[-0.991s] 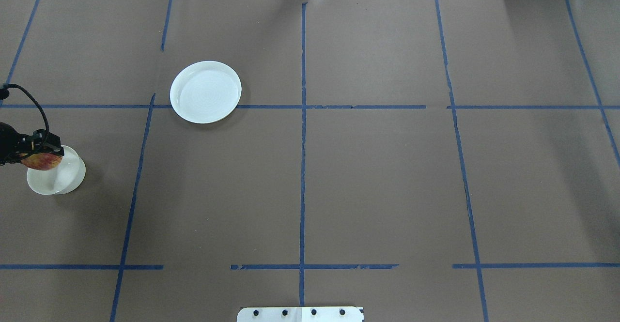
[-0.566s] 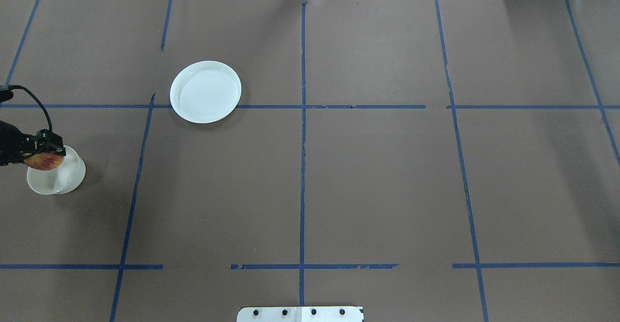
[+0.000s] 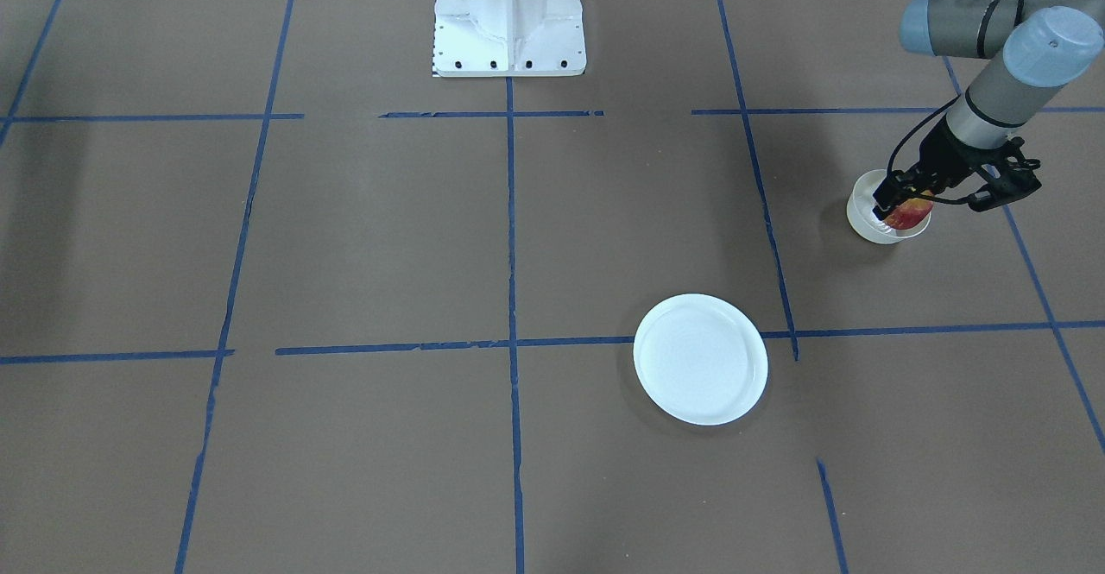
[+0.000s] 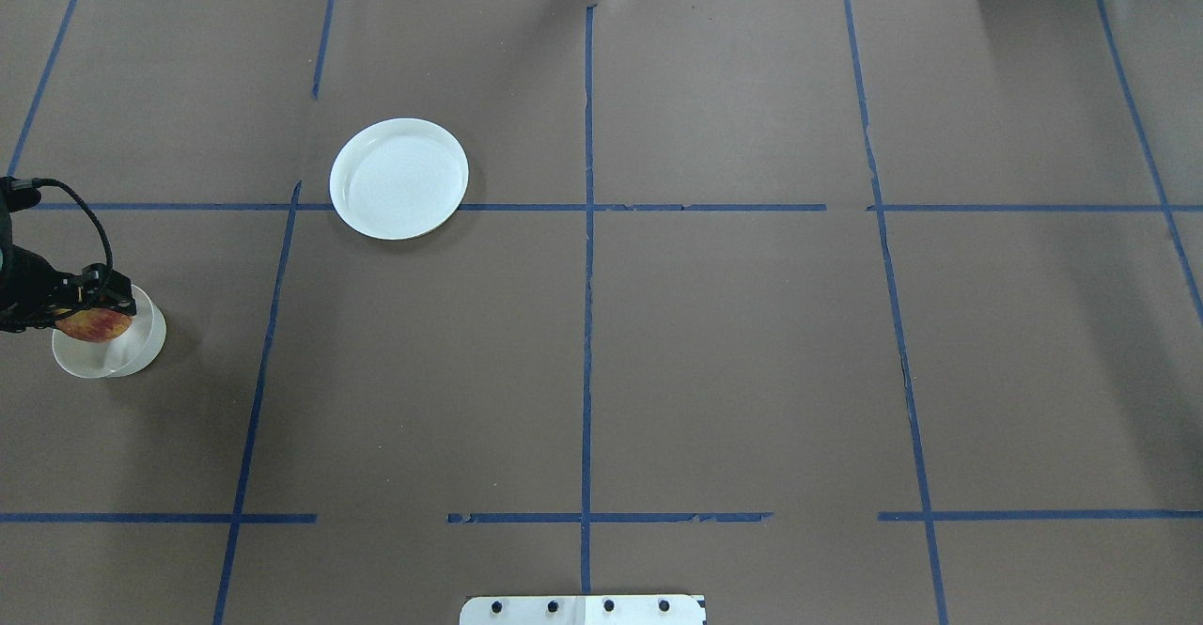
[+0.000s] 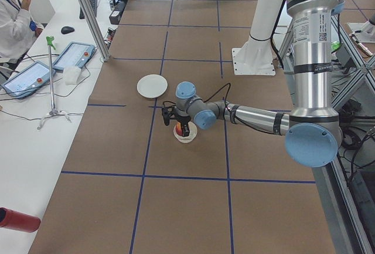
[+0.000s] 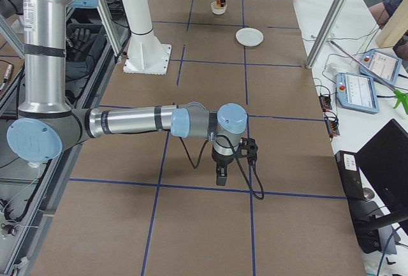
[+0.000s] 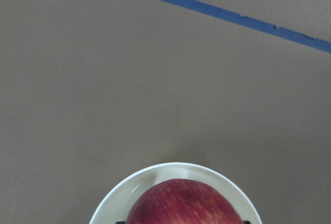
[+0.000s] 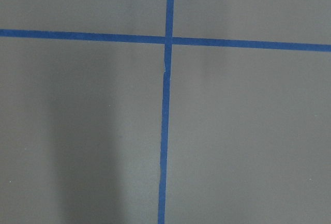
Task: Move apple from plate to bowl
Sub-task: 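Lower the apple into the white bowl with the left gripper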
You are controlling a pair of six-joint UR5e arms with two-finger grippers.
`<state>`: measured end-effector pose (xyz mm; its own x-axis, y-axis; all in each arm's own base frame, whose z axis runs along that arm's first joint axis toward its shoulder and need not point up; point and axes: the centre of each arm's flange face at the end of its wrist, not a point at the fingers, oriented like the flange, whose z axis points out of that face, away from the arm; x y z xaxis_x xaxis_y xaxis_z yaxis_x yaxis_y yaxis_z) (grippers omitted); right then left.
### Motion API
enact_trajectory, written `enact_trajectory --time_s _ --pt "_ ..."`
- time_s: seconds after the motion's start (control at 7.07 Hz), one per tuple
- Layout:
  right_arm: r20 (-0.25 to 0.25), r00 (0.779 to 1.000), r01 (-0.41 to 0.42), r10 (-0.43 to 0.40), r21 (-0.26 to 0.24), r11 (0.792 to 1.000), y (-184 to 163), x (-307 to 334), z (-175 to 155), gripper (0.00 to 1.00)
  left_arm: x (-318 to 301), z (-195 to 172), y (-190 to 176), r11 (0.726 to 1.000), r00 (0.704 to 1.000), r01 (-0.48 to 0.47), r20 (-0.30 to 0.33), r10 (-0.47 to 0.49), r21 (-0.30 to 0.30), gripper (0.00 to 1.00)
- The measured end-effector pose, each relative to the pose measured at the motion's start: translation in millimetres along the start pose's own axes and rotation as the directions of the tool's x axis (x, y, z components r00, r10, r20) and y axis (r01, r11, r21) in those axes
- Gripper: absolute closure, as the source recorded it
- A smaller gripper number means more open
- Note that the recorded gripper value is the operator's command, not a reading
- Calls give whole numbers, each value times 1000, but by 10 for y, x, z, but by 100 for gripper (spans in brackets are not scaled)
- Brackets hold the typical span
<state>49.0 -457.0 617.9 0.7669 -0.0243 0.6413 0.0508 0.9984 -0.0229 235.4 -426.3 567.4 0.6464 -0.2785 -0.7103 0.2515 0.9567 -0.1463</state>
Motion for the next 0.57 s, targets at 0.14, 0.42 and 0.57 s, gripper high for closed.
enact_trajectory --time_s 0.14,0.42,0.57 --pt "0 1000 0 0 0 1000 0 0 0 0 11 47 3 1000 1000 -2 4 2 -6 80" --pt "0 1000 0 0 0 1000 0 0 0 0 -5 115 4 1000 1000 -2 13 3 -13 22" --pt "0 1000 0 0 0 1000 0 0 0 0 -5 130 7 1000 1000 -3 14 3 -15 17"
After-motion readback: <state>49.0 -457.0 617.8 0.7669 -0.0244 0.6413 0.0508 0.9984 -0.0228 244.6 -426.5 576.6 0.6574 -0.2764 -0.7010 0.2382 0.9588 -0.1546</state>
